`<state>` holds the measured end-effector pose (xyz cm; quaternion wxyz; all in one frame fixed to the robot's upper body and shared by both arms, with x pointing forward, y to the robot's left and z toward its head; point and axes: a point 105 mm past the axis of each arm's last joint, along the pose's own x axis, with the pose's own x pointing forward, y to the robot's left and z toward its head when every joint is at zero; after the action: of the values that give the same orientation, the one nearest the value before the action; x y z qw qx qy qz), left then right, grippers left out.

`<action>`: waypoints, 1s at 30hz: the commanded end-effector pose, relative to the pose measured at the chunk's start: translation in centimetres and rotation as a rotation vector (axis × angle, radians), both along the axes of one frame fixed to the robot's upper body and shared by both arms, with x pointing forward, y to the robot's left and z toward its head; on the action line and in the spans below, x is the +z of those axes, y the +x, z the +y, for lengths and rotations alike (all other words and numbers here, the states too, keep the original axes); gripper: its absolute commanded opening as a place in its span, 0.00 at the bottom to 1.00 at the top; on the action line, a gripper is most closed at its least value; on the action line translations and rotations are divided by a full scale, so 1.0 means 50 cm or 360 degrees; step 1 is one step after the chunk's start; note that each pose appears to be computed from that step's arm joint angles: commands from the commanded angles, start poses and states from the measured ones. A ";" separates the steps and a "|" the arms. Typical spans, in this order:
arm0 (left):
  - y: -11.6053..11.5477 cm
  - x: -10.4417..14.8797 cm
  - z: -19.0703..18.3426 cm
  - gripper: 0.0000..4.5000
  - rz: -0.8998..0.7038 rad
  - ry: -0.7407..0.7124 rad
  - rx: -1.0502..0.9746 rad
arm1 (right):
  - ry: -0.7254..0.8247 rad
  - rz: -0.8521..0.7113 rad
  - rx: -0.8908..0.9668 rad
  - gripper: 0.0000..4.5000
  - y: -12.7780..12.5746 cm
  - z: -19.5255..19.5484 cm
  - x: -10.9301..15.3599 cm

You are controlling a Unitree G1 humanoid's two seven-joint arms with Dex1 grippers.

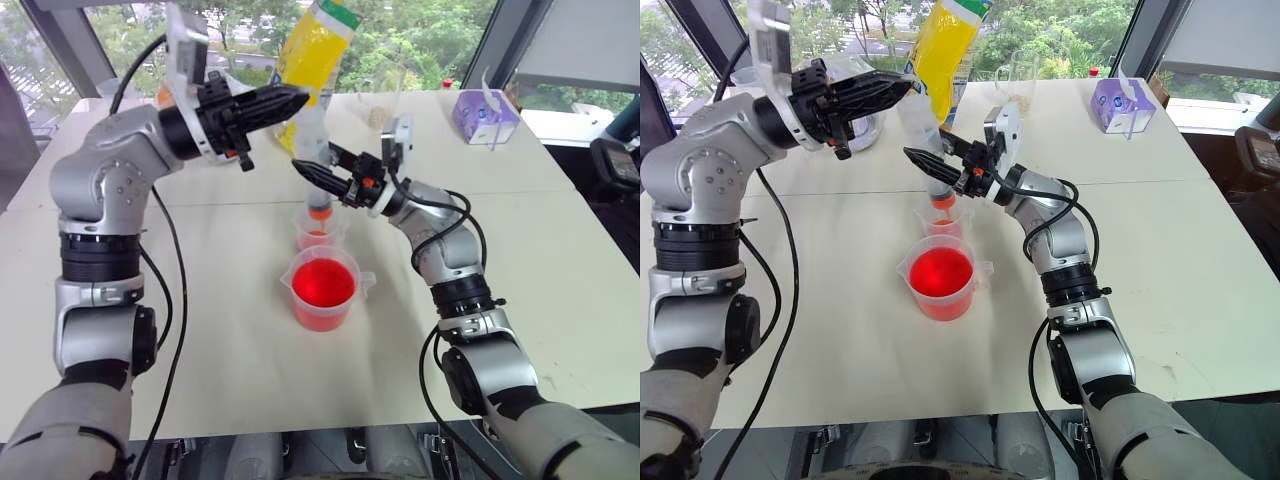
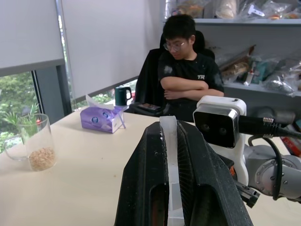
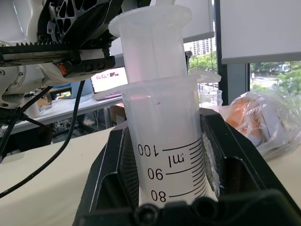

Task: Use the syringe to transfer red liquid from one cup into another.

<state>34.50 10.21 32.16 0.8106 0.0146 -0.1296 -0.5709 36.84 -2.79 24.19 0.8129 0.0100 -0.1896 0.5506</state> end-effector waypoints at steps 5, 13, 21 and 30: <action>-0.007 -0.034 -0.020 0.01 -0.0001 0.0114 -0.0052 | 0.0110 -0.0189 0.0037 0.32 -0.023 0.002 0.086; -0.004 -0.063 -0.024 0.01 0.0039 0.0158 -0.0057 | 0.0144 -0.0210 0.0029 0.32 -0.023 -0.002 0.109; -0.007 -0.091 -0.028 0.01 0.0072 0.0198 -0.0068 | 0.0166 -0.0232 0.0016 0.32 -0.023 -0.008 0.128; -0.011 -0.096 -0.030 0.01 0.0074 0.0212 -0.0081 | 0.0181 -0.0234 0.0012 0.32 -0.021 -0.011 0.137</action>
<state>34.59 10.38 30.12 0.8178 0.0402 -0.1266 -0.5600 36.93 -2.47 24.34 0.8121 0.0133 -0.1680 0.5587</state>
